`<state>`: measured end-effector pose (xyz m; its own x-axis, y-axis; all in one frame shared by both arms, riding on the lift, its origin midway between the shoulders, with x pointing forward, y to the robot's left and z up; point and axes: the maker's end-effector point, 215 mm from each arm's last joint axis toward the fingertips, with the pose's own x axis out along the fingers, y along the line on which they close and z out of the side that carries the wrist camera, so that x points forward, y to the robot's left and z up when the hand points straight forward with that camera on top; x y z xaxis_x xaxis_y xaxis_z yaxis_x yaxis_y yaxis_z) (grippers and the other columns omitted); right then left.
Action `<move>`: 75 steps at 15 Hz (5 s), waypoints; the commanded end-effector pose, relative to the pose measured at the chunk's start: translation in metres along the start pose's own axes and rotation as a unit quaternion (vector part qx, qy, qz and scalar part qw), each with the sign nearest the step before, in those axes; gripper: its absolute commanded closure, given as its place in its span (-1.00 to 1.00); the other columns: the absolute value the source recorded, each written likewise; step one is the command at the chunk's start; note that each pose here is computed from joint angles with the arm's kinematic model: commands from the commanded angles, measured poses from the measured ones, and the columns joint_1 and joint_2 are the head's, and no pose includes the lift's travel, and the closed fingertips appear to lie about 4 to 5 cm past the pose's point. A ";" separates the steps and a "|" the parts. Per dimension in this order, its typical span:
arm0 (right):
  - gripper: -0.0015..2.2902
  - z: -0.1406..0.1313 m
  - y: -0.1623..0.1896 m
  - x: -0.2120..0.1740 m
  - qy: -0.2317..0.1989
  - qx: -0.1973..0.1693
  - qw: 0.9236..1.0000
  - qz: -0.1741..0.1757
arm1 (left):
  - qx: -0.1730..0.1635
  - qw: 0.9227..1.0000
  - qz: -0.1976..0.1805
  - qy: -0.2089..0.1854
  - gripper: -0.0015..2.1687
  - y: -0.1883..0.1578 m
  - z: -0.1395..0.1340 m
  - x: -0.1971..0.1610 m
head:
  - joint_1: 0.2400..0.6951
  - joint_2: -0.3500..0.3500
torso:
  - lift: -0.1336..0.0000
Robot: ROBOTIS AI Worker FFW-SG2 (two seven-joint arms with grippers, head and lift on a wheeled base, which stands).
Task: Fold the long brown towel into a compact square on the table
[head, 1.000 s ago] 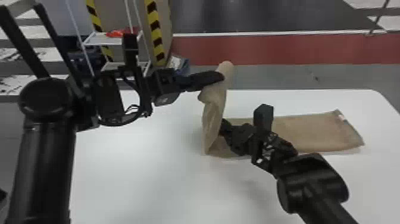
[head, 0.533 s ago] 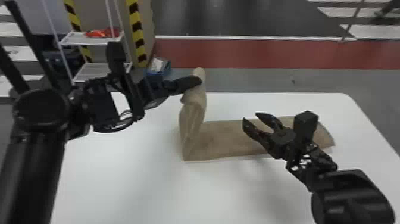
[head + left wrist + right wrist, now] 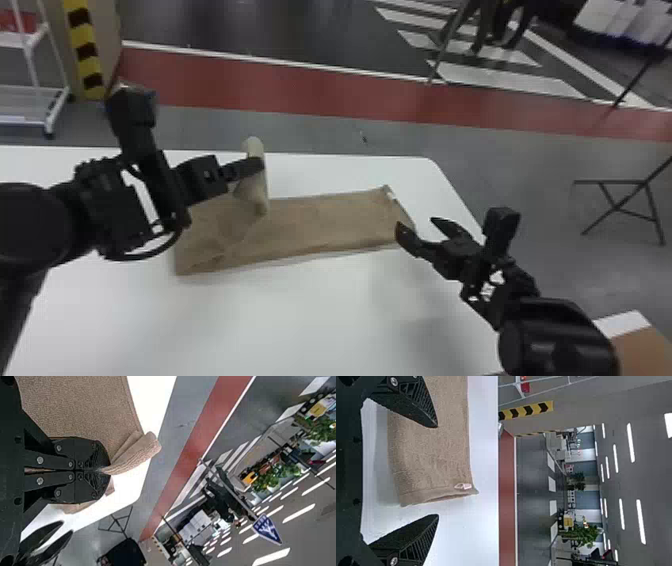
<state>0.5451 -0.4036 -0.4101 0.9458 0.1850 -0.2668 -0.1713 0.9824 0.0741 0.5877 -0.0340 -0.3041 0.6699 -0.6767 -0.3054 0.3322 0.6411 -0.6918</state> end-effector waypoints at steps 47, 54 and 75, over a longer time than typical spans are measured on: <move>-0.56 -0.035 0.187 0.126 0.117 -0.002 0.988 0.101 | 0.223 0.943 0.191 -0.154 -0.91 0.189 0.044 -0.117 | 1.00 -0.03 | -0.86; -0.65 -0.025 0.180 0.122 0.100 -0.001 0.990 0.098 | 0.222 0.944 0.189 -0.157 -0.91 0.186 0.045 -0.118 | 1.00 -0.05 | -0.86; -0.48 -0.026 0.158 0.115 0.116 -0.032 0.991 0.057 | 0.216 0.946 0.189 -0.151 -0.91 0.190 0.033 -0.121 | 1.00 -0.11 | -0.86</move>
<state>0.6201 -0.2259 -0.4528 0.8346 0.2884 -0.4693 -0.2980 0.9529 0.0557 0.5912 0.1822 -0.3781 0.9319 -0.2780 -0.2330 0.2286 0.9488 -0.2178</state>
